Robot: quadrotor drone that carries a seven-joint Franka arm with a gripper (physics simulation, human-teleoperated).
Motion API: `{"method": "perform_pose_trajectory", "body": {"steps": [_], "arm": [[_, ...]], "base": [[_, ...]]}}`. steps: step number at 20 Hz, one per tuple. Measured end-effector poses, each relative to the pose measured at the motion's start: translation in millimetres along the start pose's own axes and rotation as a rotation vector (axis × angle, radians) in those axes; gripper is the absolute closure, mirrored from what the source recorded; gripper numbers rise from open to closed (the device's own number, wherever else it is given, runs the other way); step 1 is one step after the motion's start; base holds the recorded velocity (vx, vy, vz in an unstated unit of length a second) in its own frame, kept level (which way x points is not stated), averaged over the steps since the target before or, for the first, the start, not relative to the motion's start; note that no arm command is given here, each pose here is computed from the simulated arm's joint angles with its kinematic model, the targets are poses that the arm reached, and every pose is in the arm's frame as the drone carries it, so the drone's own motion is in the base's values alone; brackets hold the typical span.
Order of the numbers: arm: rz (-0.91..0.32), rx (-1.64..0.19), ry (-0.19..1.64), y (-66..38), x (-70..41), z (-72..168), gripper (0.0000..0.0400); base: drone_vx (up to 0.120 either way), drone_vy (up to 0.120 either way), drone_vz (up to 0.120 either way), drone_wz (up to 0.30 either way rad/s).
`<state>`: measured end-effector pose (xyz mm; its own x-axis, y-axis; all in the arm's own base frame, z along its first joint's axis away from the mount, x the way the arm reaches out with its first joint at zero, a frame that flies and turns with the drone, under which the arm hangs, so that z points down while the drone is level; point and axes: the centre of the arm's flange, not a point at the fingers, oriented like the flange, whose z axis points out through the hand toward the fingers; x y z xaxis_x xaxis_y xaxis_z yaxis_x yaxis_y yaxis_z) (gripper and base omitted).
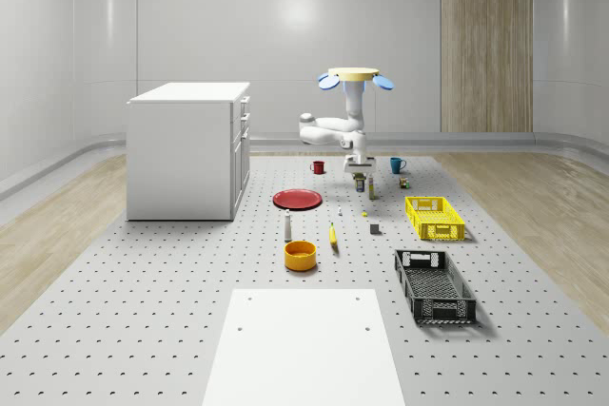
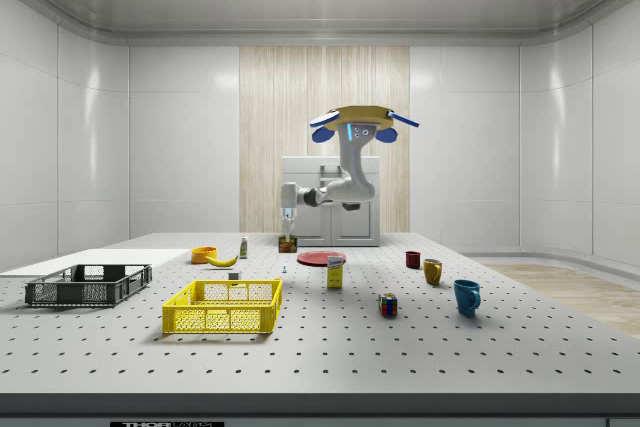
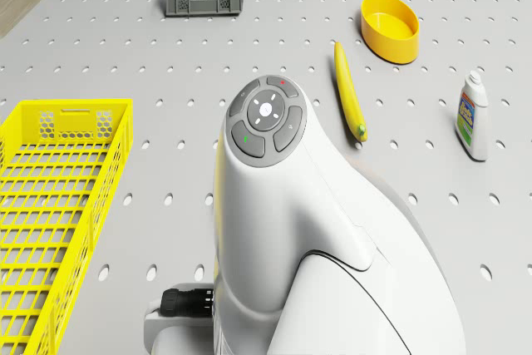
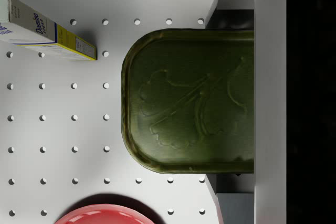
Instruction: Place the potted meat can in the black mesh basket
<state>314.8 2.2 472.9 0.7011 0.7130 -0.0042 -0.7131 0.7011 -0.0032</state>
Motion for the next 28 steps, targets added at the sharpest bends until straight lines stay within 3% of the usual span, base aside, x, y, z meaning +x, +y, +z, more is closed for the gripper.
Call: {"method": "perform_pose_trajectory", "body": {"steps": [28], "arm": [[0.0,0.0,0.0,0.0,0.0,0.0,0.0109]], "base": [[0.12,0.119,0.0,0.0]]}}
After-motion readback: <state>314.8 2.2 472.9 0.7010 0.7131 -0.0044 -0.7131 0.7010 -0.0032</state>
